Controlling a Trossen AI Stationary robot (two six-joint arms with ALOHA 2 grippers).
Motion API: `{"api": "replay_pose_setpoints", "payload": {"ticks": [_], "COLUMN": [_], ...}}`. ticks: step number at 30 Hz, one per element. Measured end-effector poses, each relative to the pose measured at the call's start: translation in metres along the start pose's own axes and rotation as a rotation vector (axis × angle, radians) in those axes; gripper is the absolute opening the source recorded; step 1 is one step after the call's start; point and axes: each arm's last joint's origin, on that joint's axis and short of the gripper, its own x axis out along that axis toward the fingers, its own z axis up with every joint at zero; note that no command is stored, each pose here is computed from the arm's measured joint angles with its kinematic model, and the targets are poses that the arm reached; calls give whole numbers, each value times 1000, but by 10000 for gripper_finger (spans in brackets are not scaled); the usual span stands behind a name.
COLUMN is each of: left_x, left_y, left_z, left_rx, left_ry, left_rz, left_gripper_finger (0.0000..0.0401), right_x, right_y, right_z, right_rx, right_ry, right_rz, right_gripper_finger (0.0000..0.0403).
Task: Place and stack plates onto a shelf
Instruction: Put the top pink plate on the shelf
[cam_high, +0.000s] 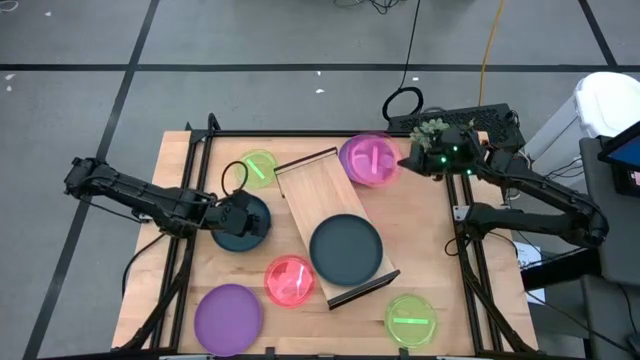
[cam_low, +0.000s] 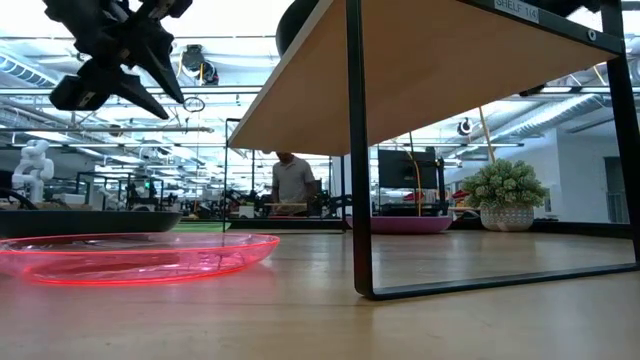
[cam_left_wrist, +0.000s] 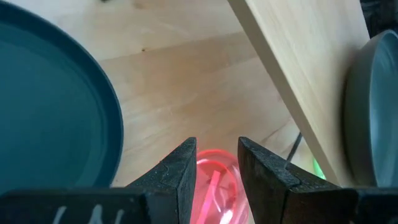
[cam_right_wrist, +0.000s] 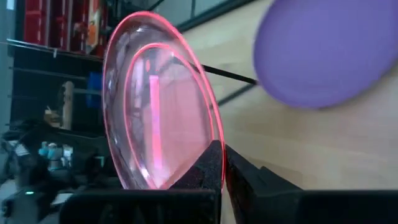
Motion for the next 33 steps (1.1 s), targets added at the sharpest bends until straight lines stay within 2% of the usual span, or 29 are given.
{"api": "replay_pose_setpoints", "payload": {"ticks": [6, 17, 33], "left_x": [3, 4, 4], "left_y": [5, 5, 5], "left_z": [13, 22, 22], "left_rx": [-27, -49, -52], "left_ry": [-41, -62, -60], "left_rz": [46, 40, 33], "left_gripper_finger": [122, 122, 122], "right_x": [12, 59, 121], "right_y": [28, 64, 70], "right_z": [13, 25, -7], "right_rx": [-70, -153, -168], "right_ry": [5, 76, 224], "right_rz": [-5, 29, 31], "right_gripper_finger": [0, 0, 0]}}
